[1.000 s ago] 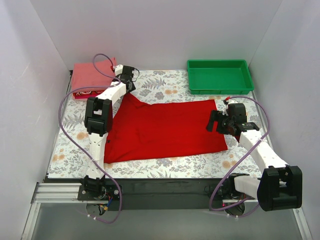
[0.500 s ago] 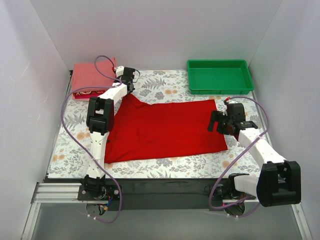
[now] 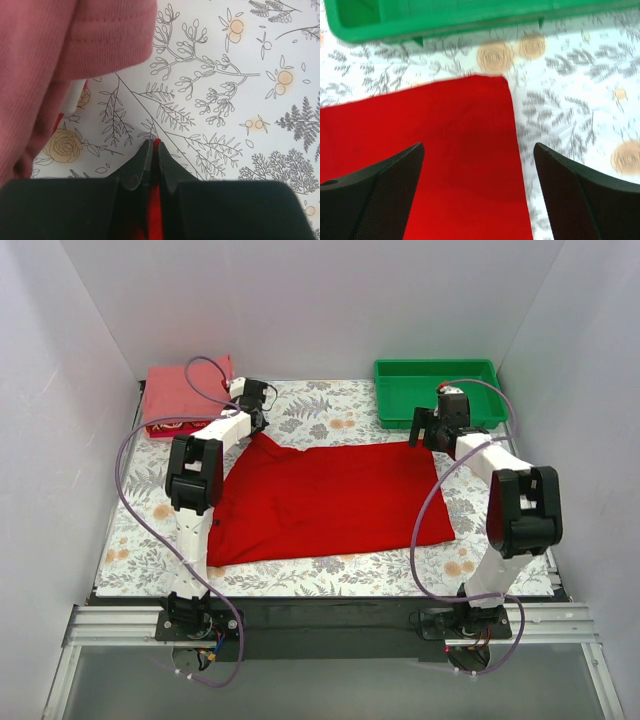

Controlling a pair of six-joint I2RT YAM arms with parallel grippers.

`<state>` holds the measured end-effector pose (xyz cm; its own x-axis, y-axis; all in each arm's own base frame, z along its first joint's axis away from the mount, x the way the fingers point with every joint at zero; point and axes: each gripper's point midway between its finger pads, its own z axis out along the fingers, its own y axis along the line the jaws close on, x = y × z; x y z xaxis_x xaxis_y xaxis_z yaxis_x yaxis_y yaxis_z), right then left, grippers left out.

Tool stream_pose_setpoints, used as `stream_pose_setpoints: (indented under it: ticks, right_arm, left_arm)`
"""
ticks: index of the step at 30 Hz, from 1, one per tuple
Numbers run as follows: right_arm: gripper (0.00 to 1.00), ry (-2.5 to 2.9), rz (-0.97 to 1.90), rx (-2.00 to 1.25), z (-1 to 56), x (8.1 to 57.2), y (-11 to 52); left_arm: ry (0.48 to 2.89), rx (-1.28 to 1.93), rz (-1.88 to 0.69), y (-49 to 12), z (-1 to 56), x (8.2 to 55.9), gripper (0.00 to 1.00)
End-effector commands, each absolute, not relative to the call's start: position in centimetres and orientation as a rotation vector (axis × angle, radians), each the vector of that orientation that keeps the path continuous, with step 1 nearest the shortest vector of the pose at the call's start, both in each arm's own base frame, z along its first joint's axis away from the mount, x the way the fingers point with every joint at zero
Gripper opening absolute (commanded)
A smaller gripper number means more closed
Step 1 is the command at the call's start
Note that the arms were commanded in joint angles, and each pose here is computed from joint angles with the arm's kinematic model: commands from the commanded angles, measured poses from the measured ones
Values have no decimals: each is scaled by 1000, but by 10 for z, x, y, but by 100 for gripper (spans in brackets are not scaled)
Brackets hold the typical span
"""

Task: Fold and stack the t-shirts
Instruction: Fold the tshirt

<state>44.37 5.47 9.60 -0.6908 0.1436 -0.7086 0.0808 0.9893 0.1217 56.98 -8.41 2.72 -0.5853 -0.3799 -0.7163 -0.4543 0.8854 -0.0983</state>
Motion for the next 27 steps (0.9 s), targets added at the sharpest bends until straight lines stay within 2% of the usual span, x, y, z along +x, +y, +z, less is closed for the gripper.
stream_pose_setpoints:
  ticks: [1, 6, 14, 17, 18, 25, 27]
  right_arm:
    - [94, 2234, 57, 104, 103, 487, 52]
    - [82, 2235, 70, 65, 89, 514, 58]
    - [71, 2228, 11, 83, 71, 529, 48]
    - [60, 2247, 32, 78, 61, 531, 51]
    - [53, 2254, 36, 74, 57, 531, 52]
    - [50, 2263, 25, 89, 53, 527, 49]
    - [47, 2268, 15, 97, 52, 526, 47]
  left_arm:
    - [2187, -604, 30, -88, 74, 574, 0]
    - [2184, -610, 42, -85, 75, 570, 0]
    - [2168, -612, 30, -84, 88, 564, 0]
    - [2154, -614, 23, -83, 93, 562, 0]
    - [2153, -613, 23, -83, 94, 562, 0]
    - [2148, -614, 10, -84, 99, 559, 0]
    - [2153, -613, 5, -84, 98, 557, 0]
